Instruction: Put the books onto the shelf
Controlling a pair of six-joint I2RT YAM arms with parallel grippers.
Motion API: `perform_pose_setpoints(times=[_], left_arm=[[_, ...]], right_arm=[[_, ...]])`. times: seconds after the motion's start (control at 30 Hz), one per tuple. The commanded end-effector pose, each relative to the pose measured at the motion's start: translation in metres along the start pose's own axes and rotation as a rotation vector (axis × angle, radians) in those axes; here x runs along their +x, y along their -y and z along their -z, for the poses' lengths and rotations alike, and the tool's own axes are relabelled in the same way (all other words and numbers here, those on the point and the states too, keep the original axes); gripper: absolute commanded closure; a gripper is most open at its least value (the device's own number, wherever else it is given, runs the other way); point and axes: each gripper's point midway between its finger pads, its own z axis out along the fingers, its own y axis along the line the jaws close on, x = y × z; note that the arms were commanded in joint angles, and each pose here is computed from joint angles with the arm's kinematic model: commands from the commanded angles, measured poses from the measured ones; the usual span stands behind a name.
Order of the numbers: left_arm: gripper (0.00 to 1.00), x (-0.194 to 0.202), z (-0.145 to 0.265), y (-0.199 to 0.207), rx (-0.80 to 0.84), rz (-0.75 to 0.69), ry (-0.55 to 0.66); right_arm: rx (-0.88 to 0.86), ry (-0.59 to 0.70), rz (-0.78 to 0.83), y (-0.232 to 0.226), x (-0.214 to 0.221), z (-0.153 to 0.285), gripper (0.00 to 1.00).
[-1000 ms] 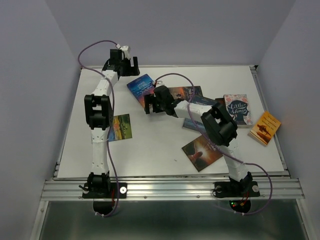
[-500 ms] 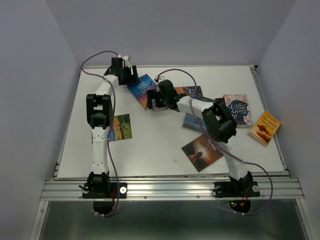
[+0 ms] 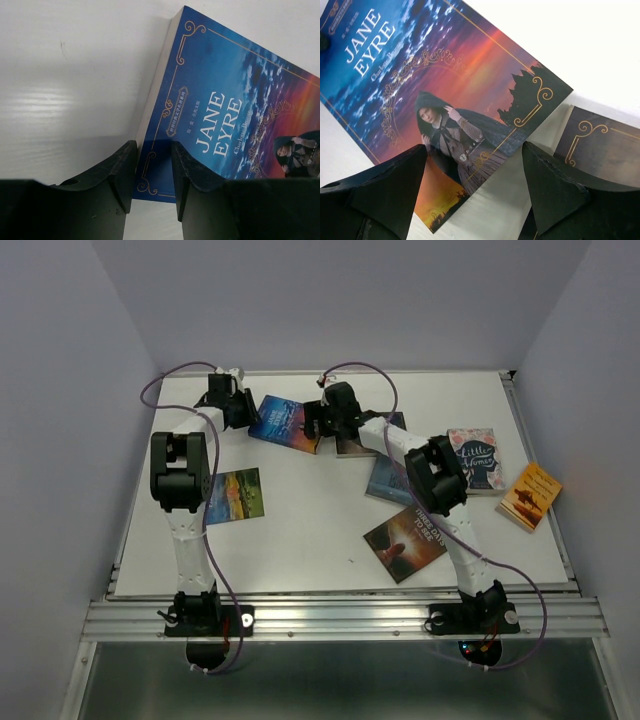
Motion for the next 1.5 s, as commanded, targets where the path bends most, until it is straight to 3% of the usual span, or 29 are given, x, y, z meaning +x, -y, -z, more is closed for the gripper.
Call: perform_pose_setpoints(times=[0.0, 0.17, 0.33, 0.43, 0.63, 0.73, 0.8, 0.97, 1.0, 1.1, 1.13, 1.37, 1.47], left_arm=[[0.57, 0.042, 0.012, 0.029, 0.049, 0.038, -0.106], [0.61, 0.045, 0.020, 0.024, 0.007, 0.058, -0.106], [0.51, 0.020, 0.042, 0.023, -0.054, 0.045, -0.026], [0.36, -0.003, 0.054, 0.027, -0.075, 0.027, 0.007], [0.23, -0.057, 0.097, 0.047, -0.074, 0.001, 0.134], [0.03, -0.073, 0.123, 0.057, -0.063, -0.004, 0.180], [0.01, -0.076, 0.143, 0.067, -0.034, -0.007, 0.208], [0.01, -0.046, 0.179, 0.082, 0.036, 0.004, 0.226], [0.01, -0.041, 0.184, 0.085, 0.046, 0.012, 0.230], [0.01, -0.019, 0.194, 0.104, 0.124, 0.007, 0.240], [0.01, -0.012, 0.194, 0.111, 0.144, -0.006, 0.234], [0.01, 0.042, 0.188, 0.199, 0.352, -0.192, 0.142], [0.01, 0.075, 0.173, 0.240, 0.485, -0.249, 0.062]], right_arm=[[0.002, 0.019, 0.085, 0.003, 0.000, -0.011, 0.18], [-0.013, 0.009, 0.102, 0.001, 0.003, -0.012, 0.16], [-0.001, 0.024, 0.089, 0.005, -0.009, -0.008, 0.09], [0.014, 0.037, 0.071, 0.005, -0.017, 0.002, 0.00], [0.059, 0.100, 0.066, 0.006, -0.050, 0.035, 0.00], [0.086, 0.136, 0.059, 0.006, -0.069, 0.060, 0.00], [0.116, 0.151, 0.029, 0.008, -0.077, 0.082, 0.00], [0.201, 0.190, -0.094, 0.029, -0.080, 0.142, 0.00], [0.234, 0.147, -0.117, 0.045, -0.056, 0.146, 0.00], [0.255, 0.159, -0.194, 0.060, -0.049, 0.176, 0.00], [0.283, 0.121, -0.214, 0.076, -0.027, 0.180, 0.00], [0.348, 0.152, -0.389, 0.128, 0.008, 0.246, 0.00], [0.365, 0.129, -0.466, 0.160, 0.046, 0.259, 0.00]])
